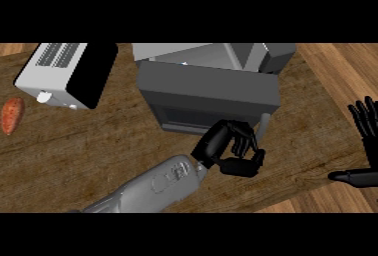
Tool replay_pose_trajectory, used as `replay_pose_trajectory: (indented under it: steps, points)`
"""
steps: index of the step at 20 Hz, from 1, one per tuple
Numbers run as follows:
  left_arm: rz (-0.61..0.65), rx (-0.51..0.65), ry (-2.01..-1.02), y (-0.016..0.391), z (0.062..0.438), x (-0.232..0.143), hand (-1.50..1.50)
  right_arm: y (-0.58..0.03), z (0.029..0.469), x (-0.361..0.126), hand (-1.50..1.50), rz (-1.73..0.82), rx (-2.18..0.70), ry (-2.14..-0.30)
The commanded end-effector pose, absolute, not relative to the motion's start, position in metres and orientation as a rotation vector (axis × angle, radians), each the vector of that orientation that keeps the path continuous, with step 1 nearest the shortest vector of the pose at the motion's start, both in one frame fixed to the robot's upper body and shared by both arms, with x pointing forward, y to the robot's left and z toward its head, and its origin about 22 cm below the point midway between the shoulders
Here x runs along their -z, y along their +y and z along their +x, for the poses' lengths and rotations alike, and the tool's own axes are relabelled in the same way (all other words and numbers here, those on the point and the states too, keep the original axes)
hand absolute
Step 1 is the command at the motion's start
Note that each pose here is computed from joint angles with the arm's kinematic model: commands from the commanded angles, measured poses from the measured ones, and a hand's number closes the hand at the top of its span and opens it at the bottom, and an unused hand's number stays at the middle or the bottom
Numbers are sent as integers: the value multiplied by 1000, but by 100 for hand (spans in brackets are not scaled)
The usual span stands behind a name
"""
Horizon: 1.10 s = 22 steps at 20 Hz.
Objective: Pick up the milk, place it into the microwave and close the microwave
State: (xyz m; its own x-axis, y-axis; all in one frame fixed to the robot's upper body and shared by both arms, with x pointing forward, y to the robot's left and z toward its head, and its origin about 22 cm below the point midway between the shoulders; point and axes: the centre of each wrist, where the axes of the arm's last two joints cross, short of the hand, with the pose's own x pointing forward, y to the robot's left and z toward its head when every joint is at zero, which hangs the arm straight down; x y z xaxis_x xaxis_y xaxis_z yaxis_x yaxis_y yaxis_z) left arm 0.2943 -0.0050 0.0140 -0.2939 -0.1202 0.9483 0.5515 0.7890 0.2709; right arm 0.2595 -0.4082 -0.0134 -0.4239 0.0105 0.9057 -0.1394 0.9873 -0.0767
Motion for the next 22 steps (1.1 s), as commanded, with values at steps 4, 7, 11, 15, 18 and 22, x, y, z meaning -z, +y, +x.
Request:
replay_pose_trajectory:
  steps: [4,7,11,15,18,22]
  points:
    - [-281,638,-1821,-15,323,-47,150,-405,278,-11,-150,218,-198,-2086]
    - [-271,607,-1831,-17,332,-59,150,-394,288,-19,-150,281,-217,-2096]
    - [-232,593,-1835,-19,341,-68,150,-395,293,-30,-150,307,-246,-2092]
    - [-202,566,-1841,-20,350,-77,150,-391,301,-42,-150,342,-268,-2103]
    - [-187,542,-1868,-21,358,-88,150,-383,308,-51,-150,410,-296,-2110]
    - [-176,539,-1873,-22,364,-93,150,-374,314,-60,-150,501,-344,-2094]
